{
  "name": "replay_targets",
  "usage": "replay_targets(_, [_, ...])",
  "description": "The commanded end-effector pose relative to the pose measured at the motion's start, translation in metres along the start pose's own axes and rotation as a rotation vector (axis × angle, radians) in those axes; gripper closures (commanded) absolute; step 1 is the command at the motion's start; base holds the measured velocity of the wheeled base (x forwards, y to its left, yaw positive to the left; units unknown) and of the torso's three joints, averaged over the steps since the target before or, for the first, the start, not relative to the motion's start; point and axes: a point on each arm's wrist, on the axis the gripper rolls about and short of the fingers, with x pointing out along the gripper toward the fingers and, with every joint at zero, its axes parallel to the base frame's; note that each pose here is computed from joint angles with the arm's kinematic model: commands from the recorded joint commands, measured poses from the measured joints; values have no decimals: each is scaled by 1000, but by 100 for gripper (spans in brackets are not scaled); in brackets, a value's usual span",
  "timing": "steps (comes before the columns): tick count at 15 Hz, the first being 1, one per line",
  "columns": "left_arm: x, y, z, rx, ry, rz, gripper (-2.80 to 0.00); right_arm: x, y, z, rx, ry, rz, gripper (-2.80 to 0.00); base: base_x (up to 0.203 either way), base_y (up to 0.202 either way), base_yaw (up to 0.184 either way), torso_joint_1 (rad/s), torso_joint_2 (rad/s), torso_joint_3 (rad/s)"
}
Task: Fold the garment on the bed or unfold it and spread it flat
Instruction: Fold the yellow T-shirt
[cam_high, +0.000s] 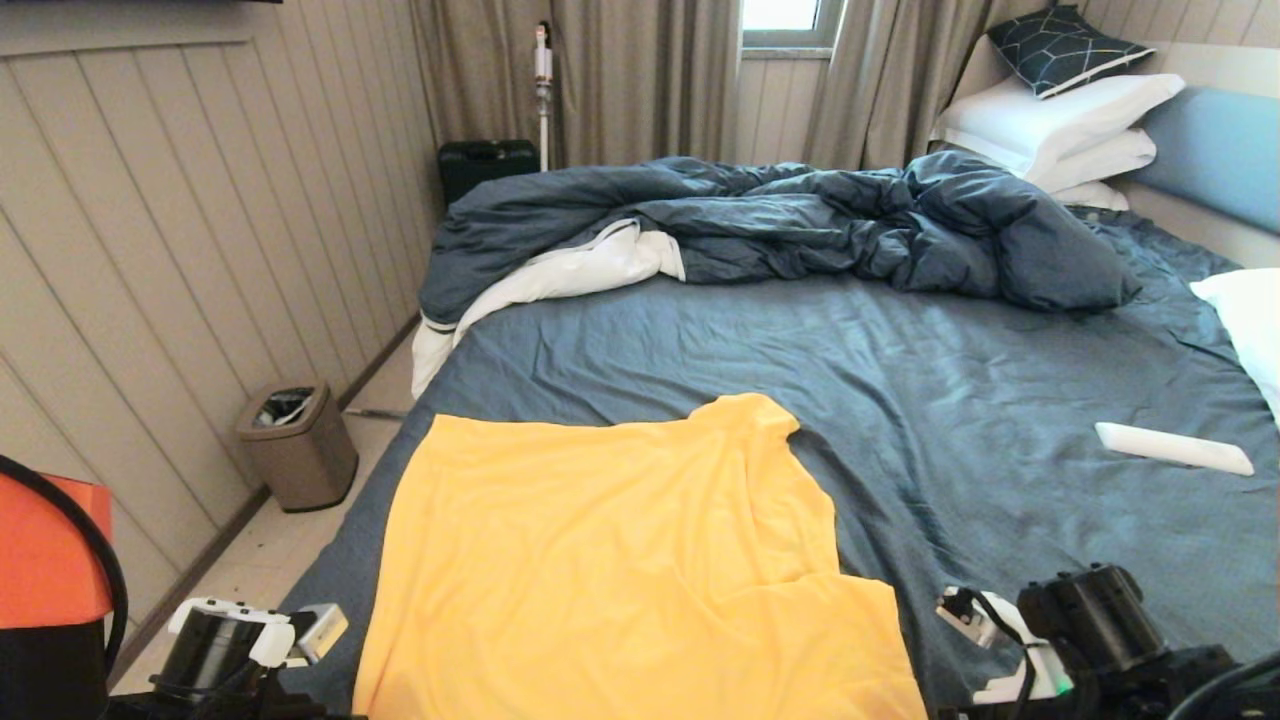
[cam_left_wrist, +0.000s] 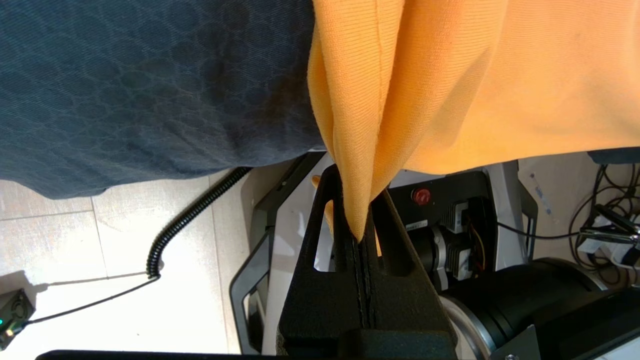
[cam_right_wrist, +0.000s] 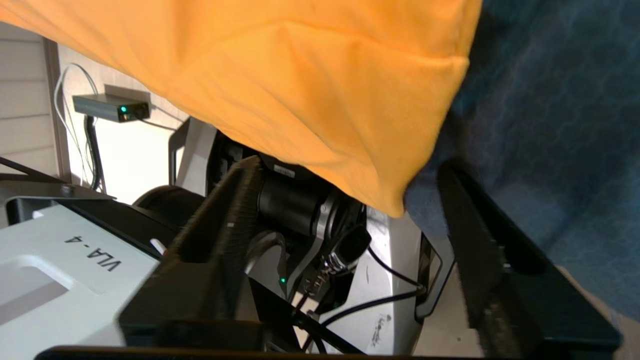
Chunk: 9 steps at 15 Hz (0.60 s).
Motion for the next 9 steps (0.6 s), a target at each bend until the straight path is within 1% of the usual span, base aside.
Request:
replay_targets(1, [0,0,0,0,-2,-3,0,-6,3,3,-12,-36,11,-280,0,0,0,0,0,0])
replay_targets(3, [0,0,1,1,-5,-4,0,-11,7,4,-23,-62,21,-280,0,0,0,0,0,0])
replay_targets(9, [0,0,1,-6,-8,-4,0,-7,16,7,-32,-51,47,-280,0,0,0,0,0,0])
